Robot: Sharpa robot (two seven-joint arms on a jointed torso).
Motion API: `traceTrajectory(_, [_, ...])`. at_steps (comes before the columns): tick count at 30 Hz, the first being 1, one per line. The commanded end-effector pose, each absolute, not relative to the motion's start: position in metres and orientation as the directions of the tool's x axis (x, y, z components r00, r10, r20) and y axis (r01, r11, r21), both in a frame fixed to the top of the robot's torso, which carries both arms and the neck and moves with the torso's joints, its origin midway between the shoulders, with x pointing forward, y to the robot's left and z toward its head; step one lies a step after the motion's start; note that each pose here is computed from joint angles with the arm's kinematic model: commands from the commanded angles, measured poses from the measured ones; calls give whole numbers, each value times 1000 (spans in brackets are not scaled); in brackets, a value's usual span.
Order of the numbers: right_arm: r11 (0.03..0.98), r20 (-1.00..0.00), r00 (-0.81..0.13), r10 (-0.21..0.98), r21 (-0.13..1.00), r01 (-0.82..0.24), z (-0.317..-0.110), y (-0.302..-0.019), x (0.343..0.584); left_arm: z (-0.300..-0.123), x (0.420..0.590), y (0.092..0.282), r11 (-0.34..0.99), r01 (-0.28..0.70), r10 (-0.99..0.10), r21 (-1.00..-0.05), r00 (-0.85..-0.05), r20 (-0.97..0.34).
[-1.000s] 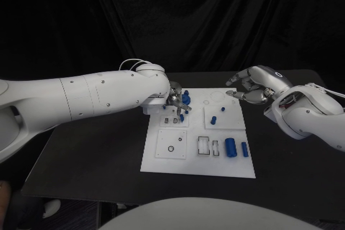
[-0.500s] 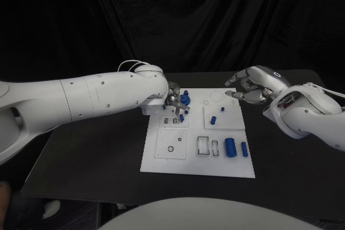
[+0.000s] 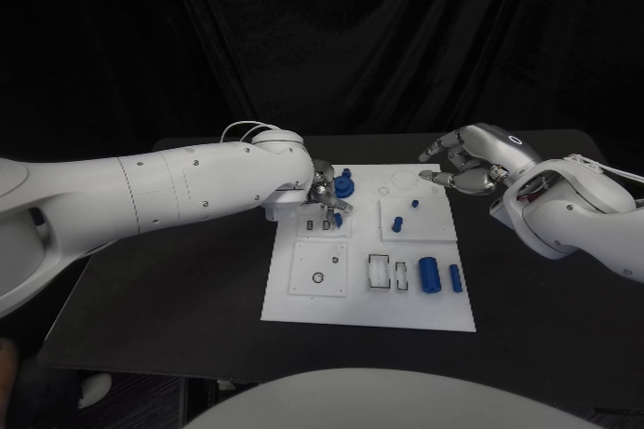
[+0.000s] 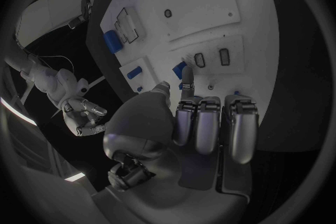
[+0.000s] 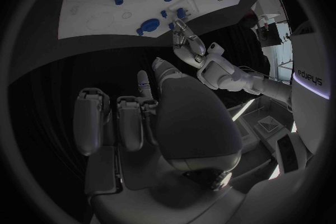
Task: Assemble the parts on the task board
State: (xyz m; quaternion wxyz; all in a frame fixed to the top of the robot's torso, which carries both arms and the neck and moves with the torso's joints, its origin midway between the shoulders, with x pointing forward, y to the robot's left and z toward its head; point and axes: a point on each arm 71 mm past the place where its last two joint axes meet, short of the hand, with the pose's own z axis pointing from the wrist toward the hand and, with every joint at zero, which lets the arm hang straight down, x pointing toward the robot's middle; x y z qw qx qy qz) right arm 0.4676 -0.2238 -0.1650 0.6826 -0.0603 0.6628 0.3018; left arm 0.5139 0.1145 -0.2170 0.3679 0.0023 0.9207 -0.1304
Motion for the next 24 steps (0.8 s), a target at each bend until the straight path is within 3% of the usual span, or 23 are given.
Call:
traceTrajectory(1, [822, -944, -67, 323, 315, -475, -167, -226, 467, -218, 514, 113, 961, 110, -96, -253, -727, -680])
traceTrajectory(24, [826, -946, -80, 316, 315, -467, -168, -226, 468, -222, 514, 109, 957, 120, -96, -264, -729, -678])
